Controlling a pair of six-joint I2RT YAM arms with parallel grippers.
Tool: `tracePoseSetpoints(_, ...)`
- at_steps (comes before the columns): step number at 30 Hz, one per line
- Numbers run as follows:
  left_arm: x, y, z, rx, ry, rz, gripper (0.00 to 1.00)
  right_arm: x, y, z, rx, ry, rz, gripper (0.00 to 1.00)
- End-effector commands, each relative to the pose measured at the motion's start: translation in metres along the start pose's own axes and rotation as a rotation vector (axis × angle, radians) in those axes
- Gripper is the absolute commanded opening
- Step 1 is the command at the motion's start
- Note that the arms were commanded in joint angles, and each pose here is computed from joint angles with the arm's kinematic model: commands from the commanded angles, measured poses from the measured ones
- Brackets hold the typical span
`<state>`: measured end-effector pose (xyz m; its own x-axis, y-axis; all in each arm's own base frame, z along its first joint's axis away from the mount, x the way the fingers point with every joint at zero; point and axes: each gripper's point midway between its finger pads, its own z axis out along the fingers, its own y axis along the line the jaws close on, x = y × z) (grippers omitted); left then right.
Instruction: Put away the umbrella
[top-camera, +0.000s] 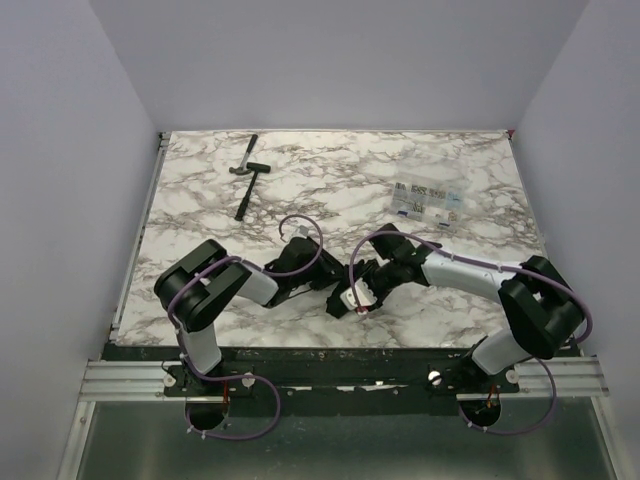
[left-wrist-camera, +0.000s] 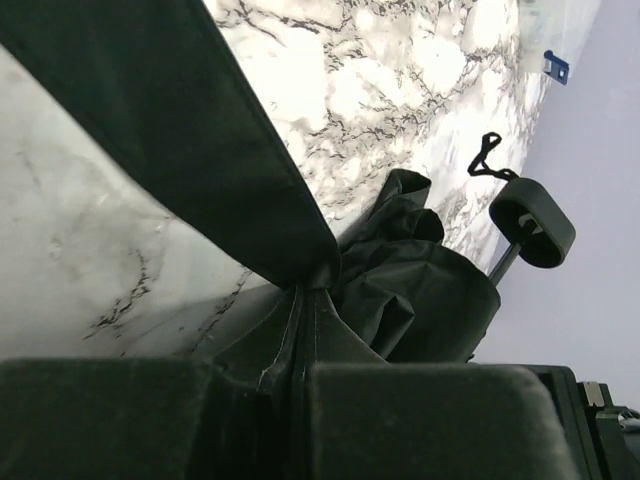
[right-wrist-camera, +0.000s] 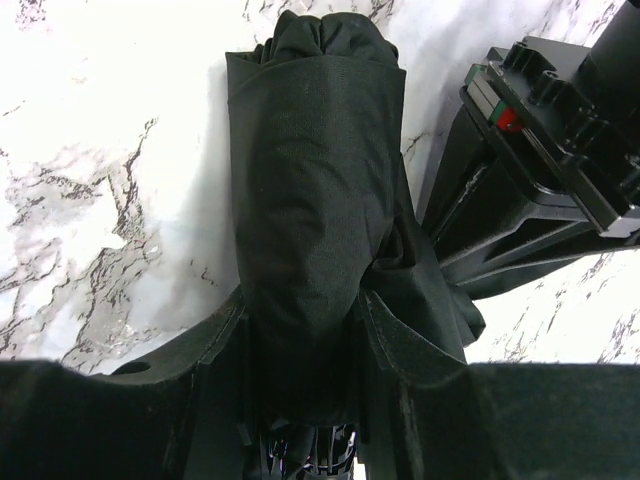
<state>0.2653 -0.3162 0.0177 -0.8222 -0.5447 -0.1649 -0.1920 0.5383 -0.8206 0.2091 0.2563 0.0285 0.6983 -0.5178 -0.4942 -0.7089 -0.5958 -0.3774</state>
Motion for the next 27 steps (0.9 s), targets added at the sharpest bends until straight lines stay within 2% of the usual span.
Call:
tracePoseSetpoints(1,0.013,0.099,-0.006,-0.366,0.050,0.055,0.00,0.003,0.106,0.001,-0.338,0.060,0.210,0.09)
tracePoseSetpoints(7,-0.015,0.088,-0.009,-0.326,0.011,0.105,0.00,-0.025,0.117,-0.016,-0.368,-0.034,0.196,0.06)
tracePoseSetpoints(11,-0.031,0.067,-0.006,-0.265,0.004,0.140,0.00,-0.027,0.115,-0.021,-0.338,-0.030,0.191,0.06)
tracePoseSetpoints(16,-0.042,0.036,0.004,-0.199,0.032,0.187,0.00,-0.034,0.096,-0.020,-0.263,-0.054,0.174,0.05)
tracePoseSetpoints(21,-0.048,0.027,0.006,-0.196,0.036,0.214,0.00,-0.042,0.061,-0.020,-0.127,-0.078,0.146,0.05)
tracePoseSetpoints(27,-0.064,0.012,0.007,-0.150,0.021,0.226,0.00,-0.043,0.053,-0.017,-0.122,-0.089,0.191,0.05)
